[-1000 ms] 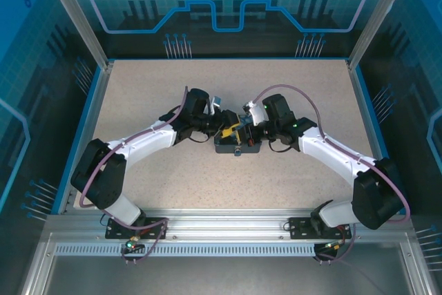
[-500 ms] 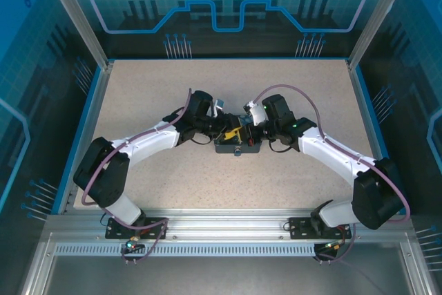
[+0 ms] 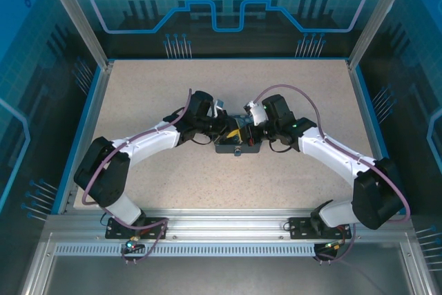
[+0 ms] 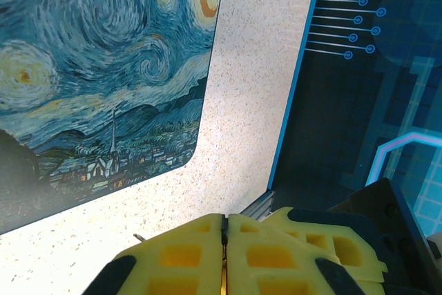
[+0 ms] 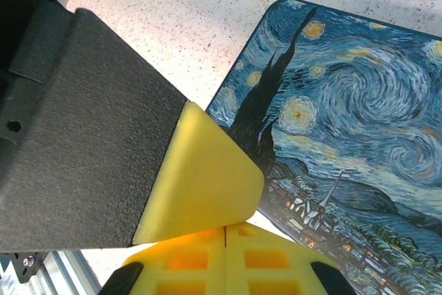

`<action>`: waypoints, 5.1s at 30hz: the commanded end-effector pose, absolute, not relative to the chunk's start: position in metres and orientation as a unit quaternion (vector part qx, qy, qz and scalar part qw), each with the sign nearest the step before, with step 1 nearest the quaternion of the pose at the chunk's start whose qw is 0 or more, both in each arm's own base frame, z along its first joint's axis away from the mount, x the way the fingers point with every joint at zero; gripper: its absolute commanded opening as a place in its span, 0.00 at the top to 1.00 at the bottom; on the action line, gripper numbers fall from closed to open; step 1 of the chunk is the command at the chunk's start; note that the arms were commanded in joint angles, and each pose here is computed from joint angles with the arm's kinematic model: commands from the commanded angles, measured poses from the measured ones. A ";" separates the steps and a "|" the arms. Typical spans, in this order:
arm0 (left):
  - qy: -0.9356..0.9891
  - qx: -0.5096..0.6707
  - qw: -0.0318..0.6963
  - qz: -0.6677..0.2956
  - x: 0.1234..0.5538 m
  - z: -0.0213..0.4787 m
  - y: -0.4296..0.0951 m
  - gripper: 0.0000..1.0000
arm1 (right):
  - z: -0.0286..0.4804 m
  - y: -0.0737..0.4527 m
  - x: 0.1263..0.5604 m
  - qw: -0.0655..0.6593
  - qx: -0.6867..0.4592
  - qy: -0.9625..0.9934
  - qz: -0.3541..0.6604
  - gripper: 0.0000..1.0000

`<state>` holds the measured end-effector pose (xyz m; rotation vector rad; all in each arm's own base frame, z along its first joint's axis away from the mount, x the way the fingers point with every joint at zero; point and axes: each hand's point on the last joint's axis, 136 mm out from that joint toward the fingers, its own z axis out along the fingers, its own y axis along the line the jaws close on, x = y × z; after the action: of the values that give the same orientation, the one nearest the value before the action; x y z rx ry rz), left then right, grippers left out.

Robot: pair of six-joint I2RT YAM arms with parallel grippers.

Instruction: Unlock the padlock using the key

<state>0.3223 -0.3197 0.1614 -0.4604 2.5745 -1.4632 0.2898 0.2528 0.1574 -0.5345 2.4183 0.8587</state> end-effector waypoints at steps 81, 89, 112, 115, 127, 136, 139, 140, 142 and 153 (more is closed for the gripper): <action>0.635 -0.221 0.434 -0.600 0.386 0.276 -0.276 1.00 | 0.278 0.259 0.375 0.328 0.085 0.692 0.638 0.63; 0.635 -0.220 0.435 -0.599 0.386 0.276 -0.280 1.00 | 0.273 0.265 0.377 0.321 0.084 0.695 0.638 0.66; 0.638 -0.218 0.442 -0.591 0.389 0.277 -0.280 1.00 | 0.256 0.269 0.362 0.303 0.078 0.706 0.635 0.75; 0.637 -0.218 0.443 -0.592 0.389 0.280 -0.280 1.00 | 0.255 0.268 0.360 0.302 0.079 0.707 0.634 0.75; 0.640 -0.218 0.441 -0.590 0.389 0.278 -0.280 1.00 | 0.257 0.266 0.360 0.303 0.077 0.707 0.634 0.88; 0.644 -0.218 0.438 -0.589 0.386 0.273 -0.280 1.00 | 0.258 0.262 0.360 0.308 0.078 0.708 0.631 1.00; 0.646 -0.220 0.438 -0.585 0.383 0.272 -0.277 0.84 | 0.254 0.256 0.360 0.309 0.087 0.711 0.625 1.00; 0.647 -0.218 0.440 -0.584 0.382 0.273 -0.275 0.75 | 0.251 0.254 0.360 0.309 0.090 0.713 0.623 1.00; 0.650 -0.215 0.444 -0.578 0.378 0.275 -0.271 0.53 | 0.246 0.249 0.358 0.308 0.097 0.717 0.618 1.00; 0.743 -0.145 0.443 -0.480 0.335 0.269 -0.238 0.16 | 0.215 0.227 0.336 0.297 0.101 0.773 0.552 1.00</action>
<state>0.3481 -0.2406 0.2956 -0.4558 1.6922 -1.3091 0.3423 0.2378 0.2274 0.2733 1.9964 1.5492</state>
